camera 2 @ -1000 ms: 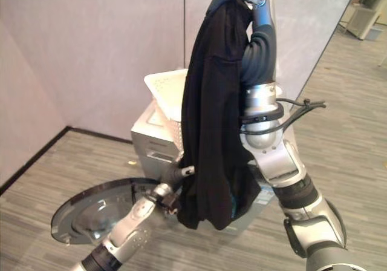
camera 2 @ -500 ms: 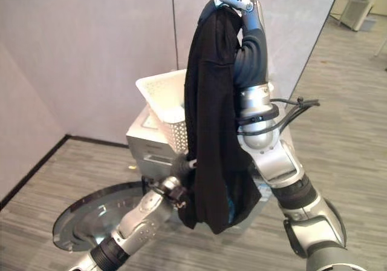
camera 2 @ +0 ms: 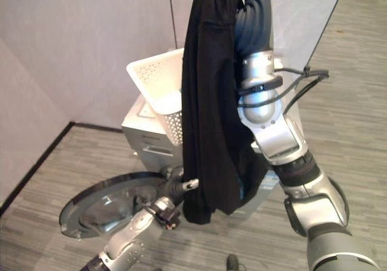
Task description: Grab the laundry basket,head to the washer,open it,put in the laundry and shut it.
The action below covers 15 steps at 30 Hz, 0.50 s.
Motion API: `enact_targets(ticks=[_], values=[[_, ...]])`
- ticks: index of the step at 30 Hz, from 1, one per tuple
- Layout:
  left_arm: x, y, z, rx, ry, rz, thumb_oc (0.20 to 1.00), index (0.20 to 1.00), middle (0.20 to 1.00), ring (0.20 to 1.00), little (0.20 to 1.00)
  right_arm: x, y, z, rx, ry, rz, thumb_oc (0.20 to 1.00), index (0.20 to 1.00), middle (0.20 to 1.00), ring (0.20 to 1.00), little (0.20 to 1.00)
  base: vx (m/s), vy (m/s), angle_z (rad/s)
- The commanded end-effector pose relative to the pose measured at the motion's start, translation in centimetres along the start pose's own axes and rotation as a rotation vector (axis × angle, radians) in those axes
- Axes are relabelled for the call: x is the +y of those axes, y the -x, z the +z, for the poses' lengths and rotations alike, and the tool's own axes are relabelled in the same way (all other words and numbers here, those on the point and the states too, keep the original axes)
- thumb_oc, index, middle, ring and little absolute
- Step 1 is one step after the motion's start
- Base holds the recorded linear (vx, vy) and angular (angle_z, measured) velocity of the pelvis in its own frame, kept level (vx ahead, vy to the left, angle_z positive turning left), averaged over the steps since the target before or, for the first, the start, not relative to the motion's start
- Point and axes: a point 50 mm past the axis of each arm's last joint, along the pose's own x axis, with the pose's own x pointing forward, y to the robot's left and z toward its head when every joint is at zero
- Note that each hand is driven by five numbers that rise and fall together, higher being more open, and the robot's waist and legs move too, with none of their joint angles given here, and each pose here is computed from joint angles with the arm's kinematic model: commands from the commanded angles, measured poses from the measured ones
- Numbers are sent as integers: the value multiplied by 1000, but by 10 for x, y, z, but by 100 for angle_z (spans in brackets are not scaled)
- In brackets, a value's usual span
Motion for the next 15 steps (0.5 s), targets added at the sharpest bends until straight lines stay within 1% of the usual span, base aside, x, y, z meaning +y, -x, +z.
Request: enact_targets(ticks=[1,6,11,15], values=[[-11,-13,11,-37,-105,-122,1000,1000,1000,1000,1000,-18,-53,48,-230,-39,-152,200,200,200,200,200,0,0,0],[-6,-16,-5,32,-145,-104,1000,1000,1000,1000,1000,-20,-67,53,-247,-64,-183,200,200,200,200,200,15,-14,3],[-10,-21,-13,68,-166,-109,1000,1000,1000,1000,1000,-17,-71,55,-247,-100,-186,200,200,200,200,200,13,-2,7],[-20,-33,-2,15,-168,-125,1000,1000,1000,1000,1000,-16,-67,49,-211,-139,-196,200,200,200,200,200,2,4,3]])
